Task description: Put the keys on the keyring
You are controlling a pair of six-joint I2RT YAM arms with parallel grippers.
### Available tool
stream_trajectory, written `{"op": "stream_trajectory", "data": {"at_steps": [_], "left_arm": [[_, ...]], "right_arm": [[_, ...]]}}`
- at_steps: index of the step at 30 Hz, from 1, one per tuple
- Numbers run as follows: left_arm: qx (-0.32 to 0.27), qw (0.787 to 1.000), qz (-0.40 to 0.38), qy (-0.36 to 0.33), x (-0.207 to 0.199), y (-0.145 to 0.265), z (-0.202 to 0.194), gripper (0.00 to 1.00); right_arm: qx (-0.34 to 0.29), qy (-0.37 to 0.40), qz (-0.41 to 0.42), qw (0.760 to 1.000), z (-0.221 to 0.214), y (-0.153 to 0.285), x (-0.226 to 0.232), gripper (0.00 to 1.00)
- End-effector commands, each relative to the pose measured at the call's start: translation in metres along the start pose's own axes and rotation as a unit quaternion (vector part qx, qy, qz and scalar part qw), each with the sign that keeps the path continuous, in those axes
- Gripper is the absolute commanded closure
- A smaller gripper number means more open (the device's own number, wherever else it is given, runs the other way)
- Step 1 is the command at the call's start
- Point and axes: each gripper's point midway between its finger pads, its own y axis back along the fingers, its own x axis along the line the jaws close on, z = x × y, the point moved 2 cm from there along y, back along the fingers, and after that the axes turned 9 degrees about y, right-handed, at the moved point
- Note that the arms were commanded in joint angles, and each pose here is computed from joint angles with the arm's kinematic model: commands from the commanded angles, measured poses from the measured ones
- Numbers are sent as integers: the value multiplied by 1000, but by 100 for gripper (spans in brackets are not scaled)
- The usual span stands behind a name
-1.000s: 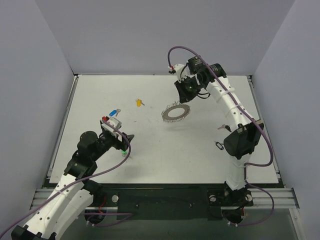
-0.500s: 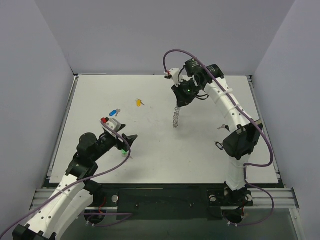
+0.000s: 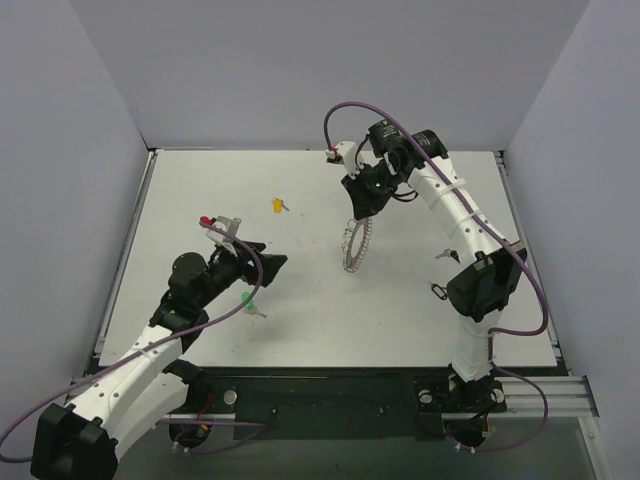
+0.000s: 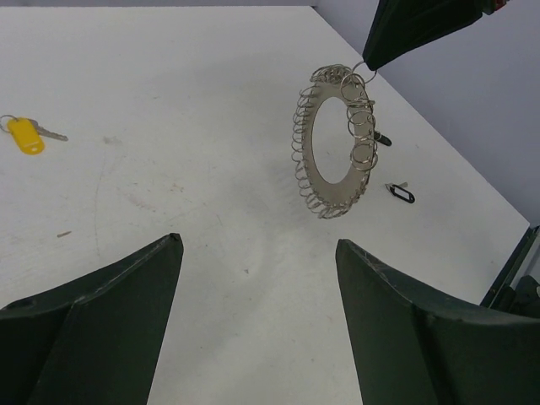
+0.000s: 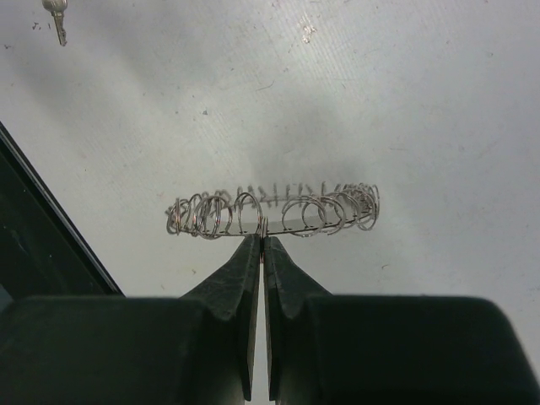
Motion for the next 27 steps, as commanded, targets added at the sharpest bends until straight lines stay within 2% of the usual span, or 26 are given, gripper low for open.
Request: {"op": "stream_trajectory", "data": {"at_steps": [1, 6, 11, 17, 23, 27], "left_arm": [[-47, 998, -6, 31, -6, -11, 26, 16], [-59, 997, -25, 30, -9, -17, 29, 17], [-77, 995, -61, -10, -20, -21, 38, 19], [-53, 991, -94, -74, -27, -38, 43, 24], [-35, 978, -173, -112, -43, -61, 37, 30], [-26, 970, -209, -123, -48, -78, 30, 31]], "right_arm": [[-22, 18, 10, 1000, 5, 24, 18, 100], [-21, 21, 13, 999, 4, 25, 20, 100], [-20, 26, 20, 999, 5, 25, 22, 100], [-25, 33, 34, 999, 8, 21, 27, 100], [-32, 40, 44, 998, 13, 20, 32, 100], [-37, 47, 54, 997, 15, 20, 39, 100]]}}
